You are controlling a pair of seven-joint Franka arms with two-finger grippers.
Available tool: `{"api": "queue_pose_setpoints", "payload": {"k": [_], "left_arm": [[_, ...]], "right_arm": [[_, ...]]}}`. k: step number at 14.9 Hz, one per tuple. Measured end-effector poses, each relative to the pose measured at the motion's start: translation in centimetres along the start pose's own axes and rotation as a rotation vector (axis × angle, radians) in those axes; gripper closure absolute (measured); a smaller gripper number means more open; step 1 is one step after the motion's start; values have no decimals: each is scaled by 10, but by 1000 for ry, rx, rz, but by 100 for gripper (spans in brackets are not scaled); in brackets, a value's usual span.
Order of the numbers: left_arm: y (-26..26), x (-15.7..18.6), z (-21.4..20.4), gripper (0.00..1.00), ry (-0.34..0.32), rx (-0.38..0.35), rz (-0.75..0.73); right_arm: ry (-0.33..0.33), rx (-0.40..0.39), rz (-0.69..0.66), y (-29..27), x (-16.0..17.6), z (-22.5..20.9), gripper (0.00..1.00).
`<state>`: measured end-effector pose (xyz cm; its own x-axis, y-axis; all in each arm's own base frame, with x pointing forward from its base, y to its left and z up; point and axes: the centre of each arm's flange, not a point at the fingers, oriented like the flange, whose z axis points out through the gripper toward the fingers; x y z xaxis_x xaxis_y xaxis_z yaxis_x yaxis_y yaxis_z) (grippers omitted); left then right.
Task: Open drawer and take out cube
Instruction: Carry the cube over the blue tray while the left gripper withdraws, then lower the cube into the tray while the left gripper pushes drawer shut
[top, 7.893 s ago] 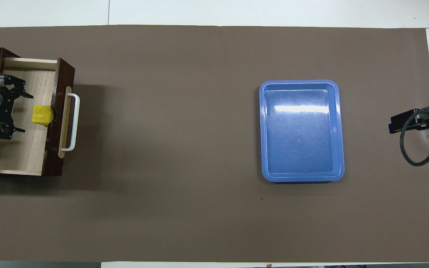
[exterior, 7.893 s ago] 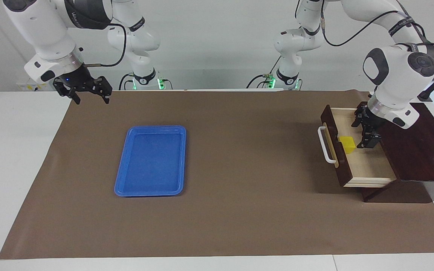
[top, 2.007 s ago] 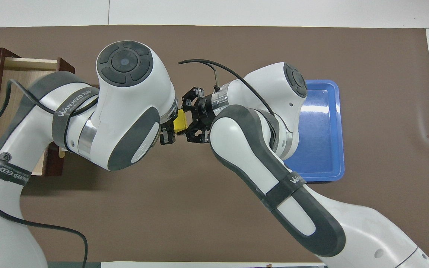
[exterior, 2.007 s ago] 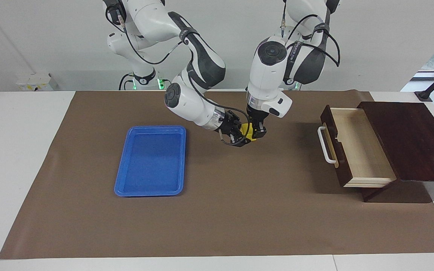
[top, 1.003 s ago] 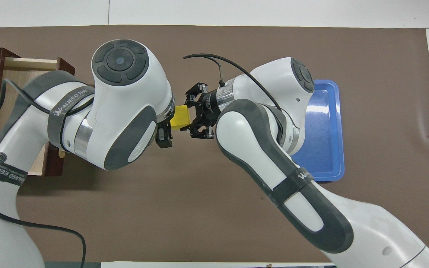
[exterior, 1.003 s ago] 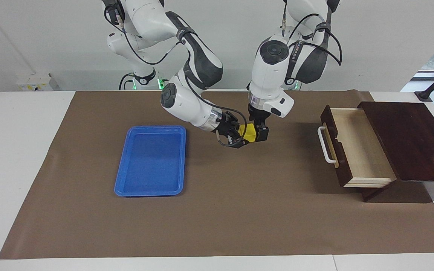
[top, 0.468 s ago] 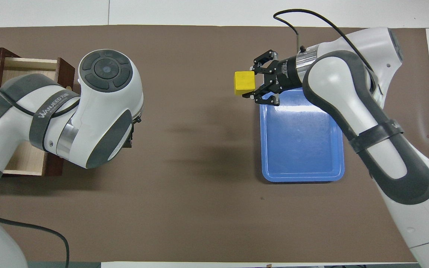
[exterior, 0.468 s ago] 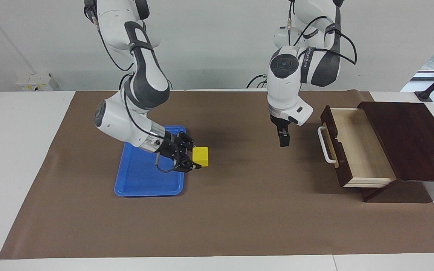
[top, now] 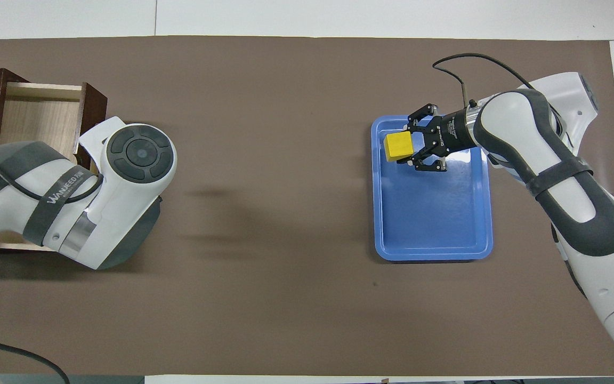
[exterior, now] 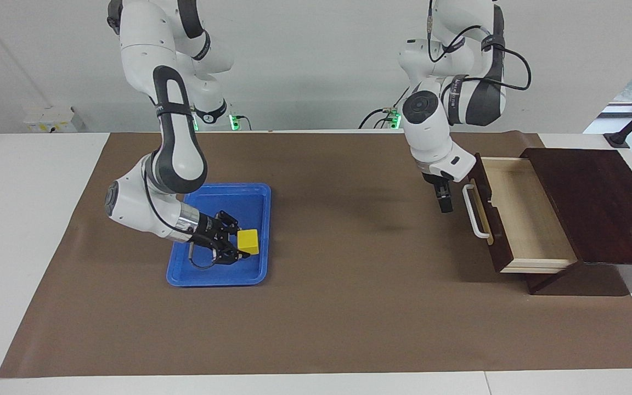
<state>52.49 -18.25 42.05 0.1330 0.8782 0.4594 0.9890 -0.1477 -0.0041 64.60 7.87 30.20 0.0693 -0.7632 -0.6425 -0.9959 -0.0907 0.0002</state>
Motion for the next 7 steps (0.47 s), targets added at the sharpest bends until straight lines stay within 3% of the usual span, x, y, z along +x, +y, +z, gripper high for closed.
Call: {"api": "queue_pose_setpoints", "payload": {"k": [4,7], "left_arm": [[2,32,22,0,45,-13,19],[5,58,39,0,42,-12,46]], "right_arm": [[21,4,-17,6,22,-1,44],[34,10,-12,6,32,8,44]]}}
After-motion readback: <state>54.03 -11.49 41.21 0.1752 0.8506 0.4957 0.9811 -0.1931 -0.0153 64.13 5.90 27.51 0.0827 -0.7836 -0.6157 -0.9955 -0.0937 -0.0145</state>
